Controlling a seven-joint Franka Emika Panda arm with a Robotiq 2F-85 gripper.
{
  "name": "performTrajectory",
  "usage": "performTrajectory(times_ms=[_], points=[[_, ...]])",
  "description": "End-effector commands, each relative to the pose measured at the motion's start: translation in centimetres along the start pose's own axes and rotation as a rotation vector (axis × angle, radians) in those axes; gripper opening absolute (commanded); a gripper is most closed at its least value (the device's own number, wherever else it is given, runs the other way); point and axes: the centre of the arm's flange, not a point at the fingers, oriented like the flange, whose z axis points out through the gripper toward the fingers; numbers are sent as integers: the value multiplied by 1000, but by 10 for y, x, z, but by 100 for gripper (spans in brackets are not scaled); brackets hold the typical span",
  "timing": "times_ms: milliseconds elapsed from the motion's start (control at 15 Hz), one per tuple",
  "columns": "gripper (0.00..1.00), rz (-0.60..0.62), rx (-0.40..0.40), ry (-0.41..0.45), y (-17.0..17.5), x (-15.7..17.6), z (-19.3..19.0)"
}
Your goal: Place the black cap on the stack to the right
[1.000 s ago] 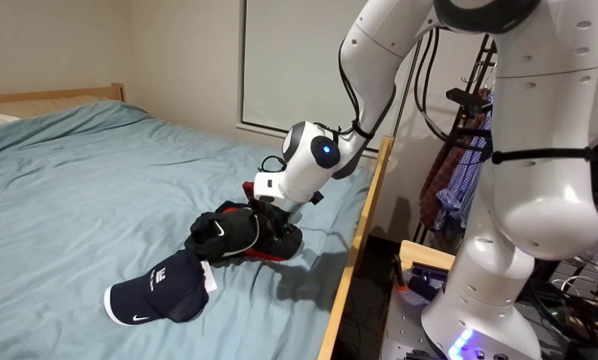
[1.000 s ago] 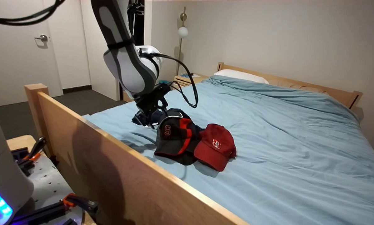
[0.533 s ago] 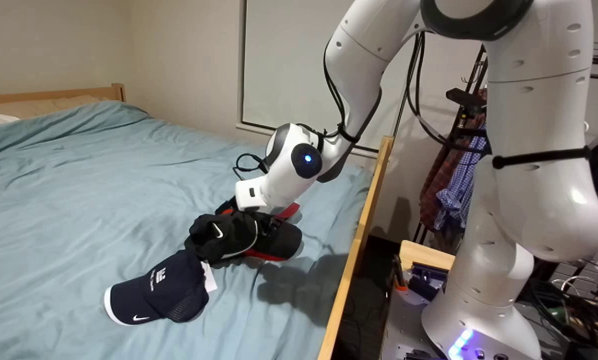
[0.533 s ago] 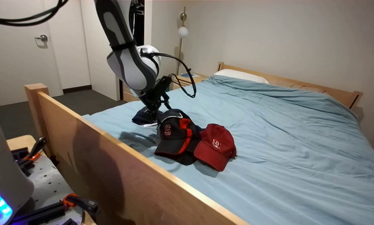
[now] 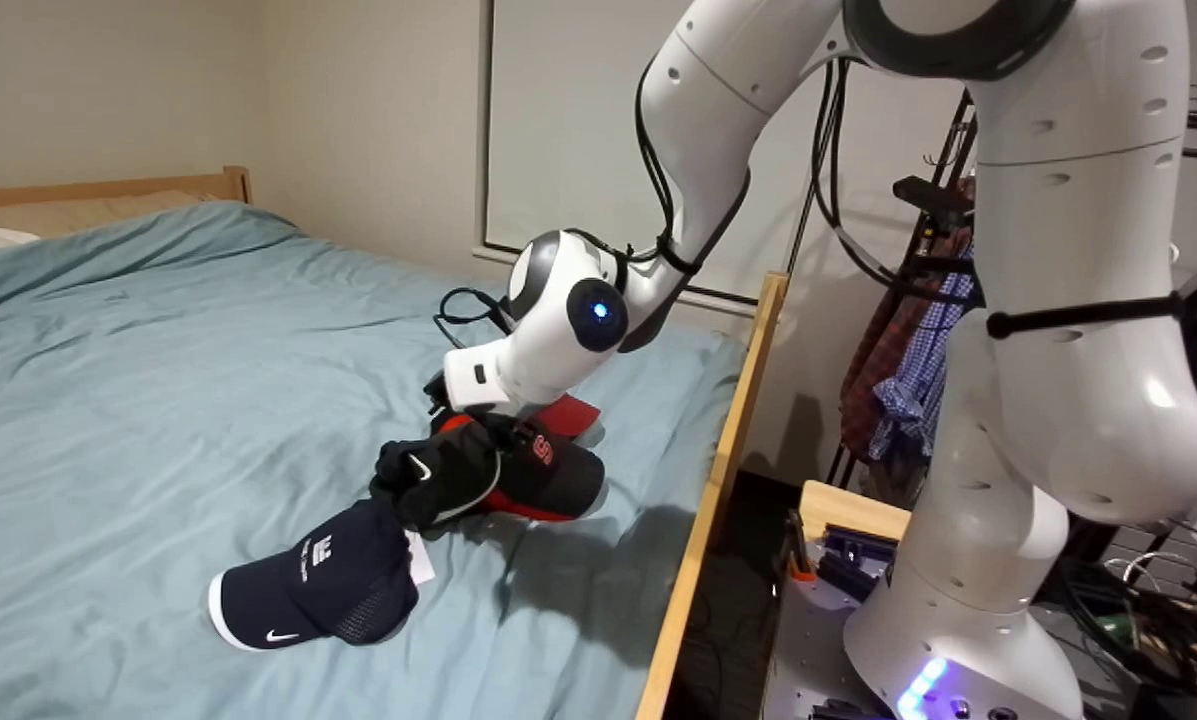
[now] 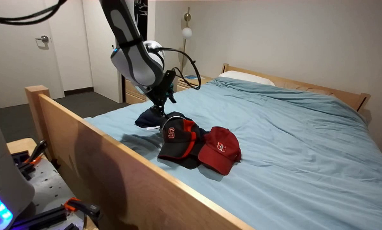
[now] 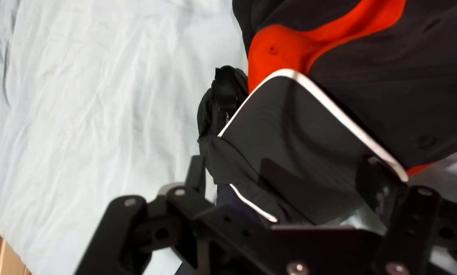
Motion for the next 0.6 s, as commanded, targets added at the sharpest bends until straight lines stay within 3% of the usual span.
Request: performTrajectory(times_ms=[0,533], points=[[100,-11,8,-14,-8,-9,8],[100,-69,36,-27,-8,-15,2]])
